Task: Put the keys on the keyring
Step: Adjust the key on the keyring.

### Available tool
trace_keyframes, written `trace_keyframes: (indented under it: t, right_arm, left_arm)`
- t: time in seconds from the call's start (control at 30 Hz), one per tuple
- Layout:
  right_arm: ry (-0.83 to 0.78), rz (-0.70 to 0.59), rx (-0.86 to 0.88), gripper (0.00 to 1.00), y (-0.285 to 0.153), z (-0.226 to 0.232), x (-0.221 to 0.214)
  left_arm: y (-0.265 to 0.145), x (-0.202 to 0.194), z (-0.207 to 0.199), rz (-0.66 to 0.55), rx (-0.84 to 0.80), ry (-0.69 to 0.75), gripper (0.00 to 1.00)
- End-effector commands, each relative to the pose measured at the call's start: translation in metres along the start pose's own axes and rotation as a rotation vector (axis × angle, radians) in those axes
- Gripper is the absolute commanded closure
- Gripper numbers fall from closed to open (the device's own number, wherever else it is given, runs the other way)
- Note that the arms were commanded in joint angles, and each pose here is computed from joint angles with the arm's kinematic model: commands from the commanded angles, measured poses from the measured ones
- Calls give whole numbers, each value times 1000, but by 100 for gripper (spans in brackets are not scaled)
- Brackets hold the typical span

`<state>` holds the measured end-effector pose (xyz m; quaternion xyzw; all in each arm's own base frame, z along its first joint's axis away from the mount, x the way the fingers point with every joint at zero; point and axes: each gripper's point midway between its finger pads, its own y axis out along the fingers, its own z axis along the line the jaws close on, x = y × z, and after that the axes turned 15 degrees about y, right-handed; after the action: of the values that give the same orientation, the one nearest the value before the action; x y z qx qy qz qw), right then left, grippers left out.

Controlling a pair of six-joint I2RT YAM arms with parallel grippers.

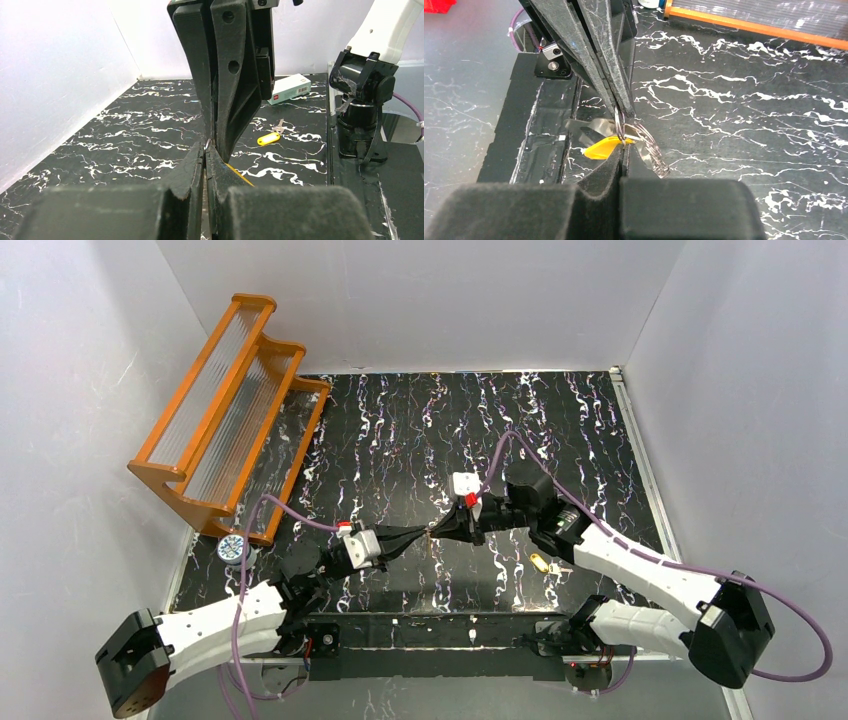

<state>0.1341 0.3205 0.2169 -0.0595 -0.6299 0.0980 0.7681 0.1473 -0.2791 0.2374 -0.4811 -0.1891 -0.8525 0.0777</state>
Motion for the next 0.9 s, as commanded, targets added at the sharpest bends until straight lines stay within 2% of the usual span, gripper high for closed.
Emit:
trace_keyframes:
  t: [0.0, 0.33, 0.37, 0.47, 0.57, 0.67, 0.87]
  right_arm:
    - [34, -10, 29, 99, 5, 1, -3]
    - [92, 82, 7, 99, 5, -4, -29]
    - [80, 79, -1, 96, 4, -5, -26]
    - [15, 36, -34, 68, -3, -5, -12]
    - [-53, -24, -60, 53, -11, -2, 4]
    - [-108, -81, -59, 49, -16, 3, 18]
    - [-136, -140, 9, 52, -15, 16, 35]
  left_arm:
    - [4, 22, 5, -87, 12, 14, 100]
    - [5, 24, 3, -102, -1, 10, 100]
    - [5, 23, 3, -100, 0, 10, 100]
    - [4, 20, 2, -94, 0, 7, 100]
    - [4, 18, 0, -87, -5, 4, 100]
    - [5, 17, 0, -85, -7, 3, 100]
    - [5, 16, -1, -82, -9, -2, 100]
